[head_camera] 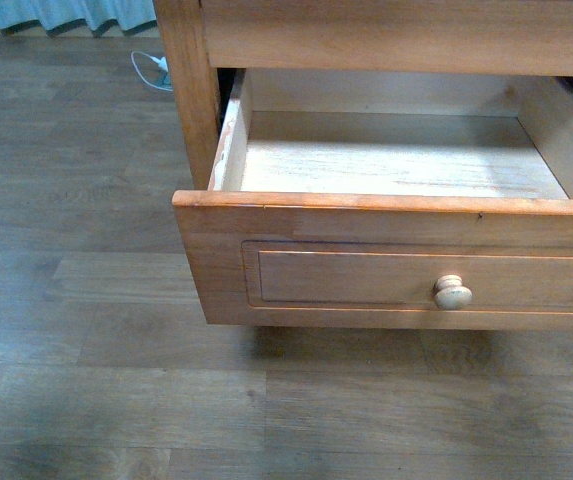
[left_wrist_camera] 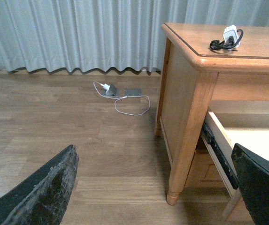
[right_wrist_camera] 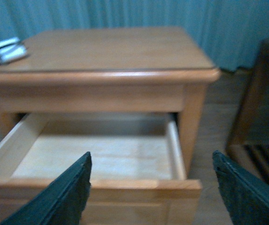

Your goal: Put charger into drawer

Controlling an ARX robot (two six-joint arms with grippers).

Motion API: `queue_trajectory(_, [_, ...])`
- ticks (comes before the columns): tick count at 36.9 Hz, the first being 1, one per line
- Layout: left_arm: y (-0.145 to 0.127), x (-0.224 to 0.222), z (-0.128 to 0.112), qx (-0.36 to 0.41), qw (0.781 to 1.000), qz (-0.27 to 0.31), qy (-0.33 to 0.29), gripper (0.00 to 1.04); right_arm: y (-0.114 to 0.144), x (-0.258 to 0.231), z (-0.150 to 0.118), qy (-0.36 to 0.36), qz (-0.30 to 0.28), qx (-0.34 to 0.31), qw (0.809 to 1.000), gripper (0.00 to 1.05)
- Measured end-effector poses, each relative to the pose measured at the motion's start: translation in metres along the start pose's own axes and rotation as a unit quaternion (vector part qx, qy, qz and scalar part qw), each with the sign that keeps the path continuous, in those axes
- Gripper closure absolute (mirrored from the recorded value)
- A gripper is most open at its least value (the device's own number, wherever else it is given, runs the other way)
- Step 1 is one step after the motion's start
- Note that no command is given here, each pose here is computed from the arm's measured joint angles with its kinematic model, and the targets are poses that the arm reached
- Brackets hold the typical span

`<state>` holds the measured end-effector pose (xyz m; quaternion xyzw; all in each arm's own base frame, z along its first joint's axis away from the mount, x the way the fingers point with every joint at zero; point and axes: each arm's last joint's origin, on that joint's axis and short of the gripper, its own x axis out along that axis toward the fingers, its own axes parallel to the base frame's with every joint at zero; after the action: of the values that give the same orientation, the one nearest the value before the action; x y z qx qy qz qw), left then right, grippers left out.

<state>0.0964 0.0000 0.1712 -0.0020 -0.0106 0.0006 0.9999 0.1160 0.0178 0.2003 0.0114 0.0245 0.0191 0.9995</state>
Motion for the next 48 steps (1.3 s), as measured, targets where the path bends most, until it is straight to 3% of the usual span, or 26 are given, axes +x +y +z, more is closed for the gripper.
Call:
queue_trajectory(8, [0.0,0.0,0.0,0.0,1.0,-0.001,0.0,0.06,-0.007,-0.004,-0.009,-0.023,-0.006,-0.007,1.0,0.65])
queue_trajectory(11, [0.0,0.0,0.0,0.0,1.0,-0.001,0.0,0.06,-0.014,-0.005,-0.014,-0.02,-0.006,-0.011,1.0,0.72])
queue_trajectory(17, [0.0,0.0,0.0,0.0,1.0,-0.001,0.0,0.06,-0.017,-0.006,-0.014,-0.023,-0.019,-0.01,1.0,0.48])
queue_trajectory(25, [0.0,0.0,0.0,0.0,1.0,-0.001,0.0,0.06,-0.018,-0.006,-0.014,-0.023,-0.019,-0.01,1.0,0.07])
queue_trajectory(48, [0.0,0.0,0.0,0.0,1.0,-0.001,0.0,0.06,-0.018,-0.006,-0.014,-0.023,-0.019,-0.01,1.0,0.09])
